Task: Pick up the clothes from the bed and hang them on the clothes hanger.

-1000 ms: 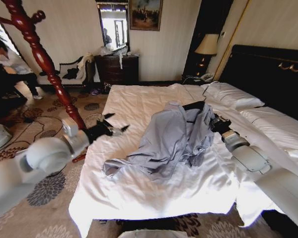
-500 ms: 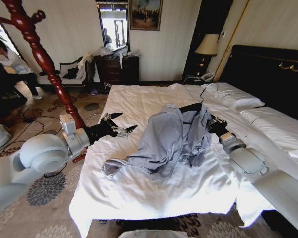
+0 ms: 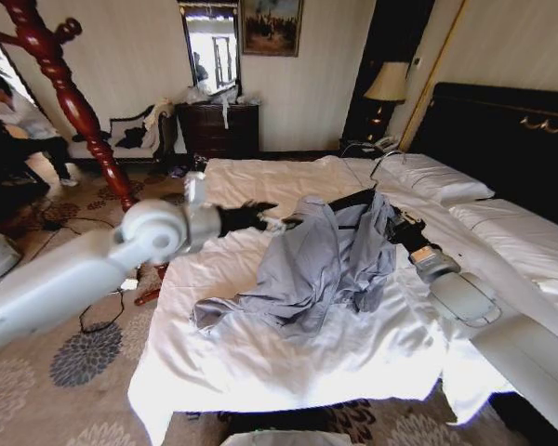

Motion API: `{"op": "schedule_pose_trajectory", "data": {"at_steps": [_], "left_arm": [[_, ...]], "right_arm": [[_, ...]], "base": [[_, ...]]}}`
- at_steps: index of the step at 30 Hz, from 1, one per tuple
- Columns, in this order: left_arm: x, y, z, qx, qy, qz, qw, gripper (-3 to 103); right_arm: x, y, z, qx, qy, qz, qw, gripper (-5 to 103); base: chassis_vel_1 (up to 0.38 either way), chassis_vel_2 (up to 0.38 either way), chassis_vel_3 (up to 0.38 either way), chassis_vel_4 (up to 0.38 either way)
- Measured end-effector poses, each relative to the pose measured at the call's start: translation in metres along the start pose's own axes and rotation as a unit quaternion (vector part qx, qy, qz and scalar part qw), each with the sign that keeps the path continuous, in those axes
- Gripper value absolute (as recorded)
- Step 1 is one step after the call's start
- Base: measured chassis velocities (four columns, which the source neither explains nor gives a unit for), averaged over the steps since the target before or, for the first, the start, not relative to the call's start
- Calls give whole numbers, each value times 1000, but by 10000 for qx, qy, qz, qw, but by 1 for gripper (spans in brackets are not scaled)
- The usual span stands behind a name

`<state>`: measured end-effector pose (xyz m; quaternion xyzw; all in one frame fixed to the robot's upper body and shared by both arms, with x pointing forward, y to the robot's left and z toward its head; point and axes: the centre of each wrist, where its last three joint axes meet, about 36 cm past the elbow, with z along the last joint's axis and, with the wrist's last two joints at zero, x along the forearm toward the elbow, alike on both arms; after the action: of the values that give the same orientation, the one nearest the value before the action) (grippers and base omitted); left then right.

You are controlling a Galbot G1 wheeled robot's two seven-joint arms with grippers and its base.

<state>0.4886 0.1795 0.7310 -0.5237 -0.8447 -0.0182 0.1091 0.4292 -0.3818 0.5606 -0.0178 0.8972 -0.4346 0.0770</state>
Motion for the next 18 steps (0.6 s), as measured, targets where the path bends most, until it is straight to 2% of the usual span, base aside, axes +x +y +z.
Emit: {"op": "schedule_pose_trajectory", "data": {"at_steps": [4, 6, 11, 18], "left_arm": [[-4, -1, -4, -119, 182, 100, 9997, 100], [4, -2, -4, -227, 318, 84, 9992, 100], [18, -3, 3, -268, 496, 42, 9984, 100], [6, -9, 10, -256, 583, 162, 9978, 100]], "right_arm": [[-2, -3, 2, 9, 19, 52, 10000, 18], [-4, -4, 3, 5, 39, 83, 10000, 18], [-4, -4, 3, -4, 34, 85, 10000, 18], [-1, -2, -2, -13, -22, 41, 10000, 18]], "base": [[0, 0, 0, 0], [0, 0, 0, 0], [0, 0, 0, 0], [0, 0, 0, 0]]}}
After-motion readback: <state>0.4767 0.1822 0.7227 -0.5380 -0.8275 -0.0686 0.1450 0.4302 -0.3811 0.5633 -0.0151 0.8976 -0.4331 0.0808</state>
